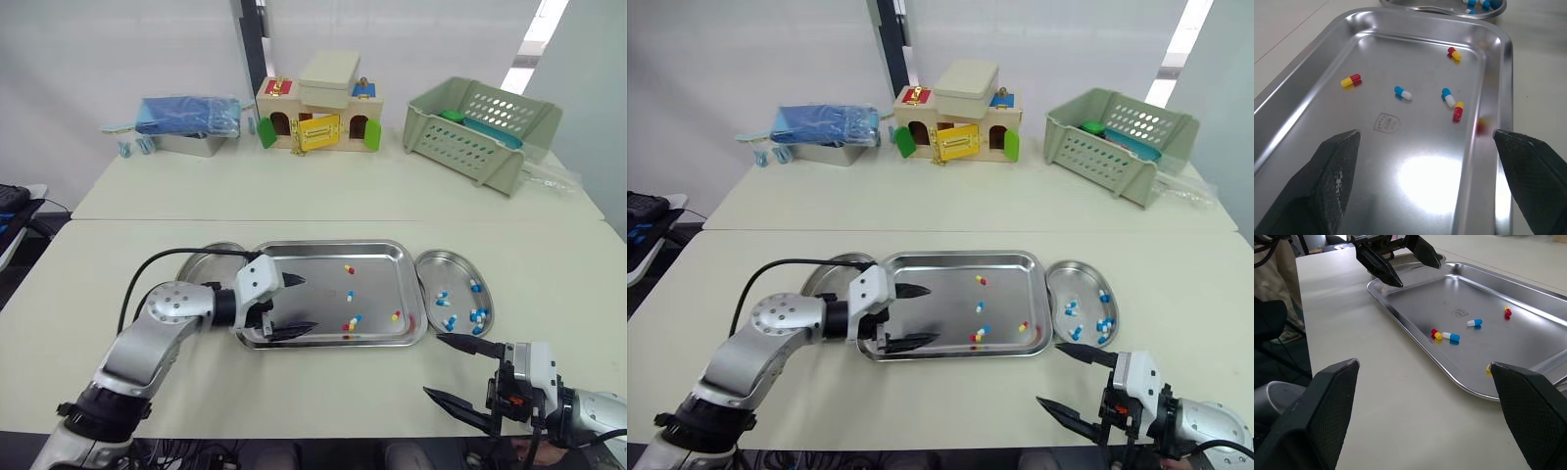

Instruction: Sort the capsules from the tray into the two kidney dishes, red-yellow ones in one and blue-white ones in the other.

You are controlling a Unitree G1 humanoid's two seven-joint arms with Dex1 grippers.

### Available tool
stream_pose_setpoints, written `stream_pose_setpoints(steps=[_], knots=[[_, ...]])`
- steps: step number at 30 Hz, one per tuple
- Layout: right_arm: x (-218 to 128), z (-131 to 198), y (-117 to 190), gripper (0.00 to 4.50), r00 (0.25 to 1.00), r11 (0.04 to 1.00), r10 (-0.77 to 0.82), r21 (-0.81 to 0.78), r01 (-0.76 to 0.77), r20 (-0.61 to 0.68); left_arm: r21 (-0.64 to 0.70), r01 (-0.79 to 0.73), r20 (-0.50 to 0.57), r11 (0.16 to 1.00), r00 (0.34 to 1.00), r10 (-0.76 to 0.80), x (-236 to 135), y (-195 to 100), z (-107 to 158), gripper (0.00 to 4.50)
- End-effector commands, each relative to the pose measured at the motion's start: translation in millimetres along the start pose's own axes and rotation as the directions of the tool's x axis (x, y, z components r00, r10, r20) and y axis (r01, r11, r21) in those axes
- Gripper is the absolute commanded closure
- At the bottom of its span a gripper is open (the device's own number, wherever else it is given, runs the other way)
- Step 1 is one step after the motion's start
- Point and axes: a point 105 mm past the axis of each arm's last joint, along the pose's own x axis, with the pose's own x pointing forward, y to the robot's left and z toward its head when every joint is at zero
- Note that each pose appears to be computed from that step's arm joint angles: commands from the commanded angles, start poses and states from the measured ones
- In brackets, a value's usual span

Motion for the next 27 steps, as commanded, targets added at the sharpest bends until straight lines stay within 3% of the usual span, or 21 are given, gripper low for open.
stream_pose_setpoints(steps=[1, 4, 9, 27], knots=[[4, 11, 5, 0.00, 1.000, 1.000, -0.009, -0.017, 0.009, 0.018, 0.057, 0.072, -0.002, 0.996, 0.997, -0.072, 13, -3, 7, 0.03], [7, 14, 7, 0.00, 1.000, 1.000, -0.019, -0.014, 0.019, 0.019, 0.069, 0.111, 0.002, 0.991, 0.994, -0.111, 22, -5, 8, 0.58], [8, 16, 8, 0.00, 0.999, 0.999, -0.042, -0.010, 0.042, 0.015, 0.099, 0.147, -0.019, 0.984, 0.989, -0.146, 36, -7, 6, 2.22], [10, 11, 10, 0.00, 0.997, 0.998, -0.070, 0.001, 0.070, 0.015, 0.123, 0.179, -0.087, 0.976, 0.982, -0.169, 61, -10, -7, 2.22]])
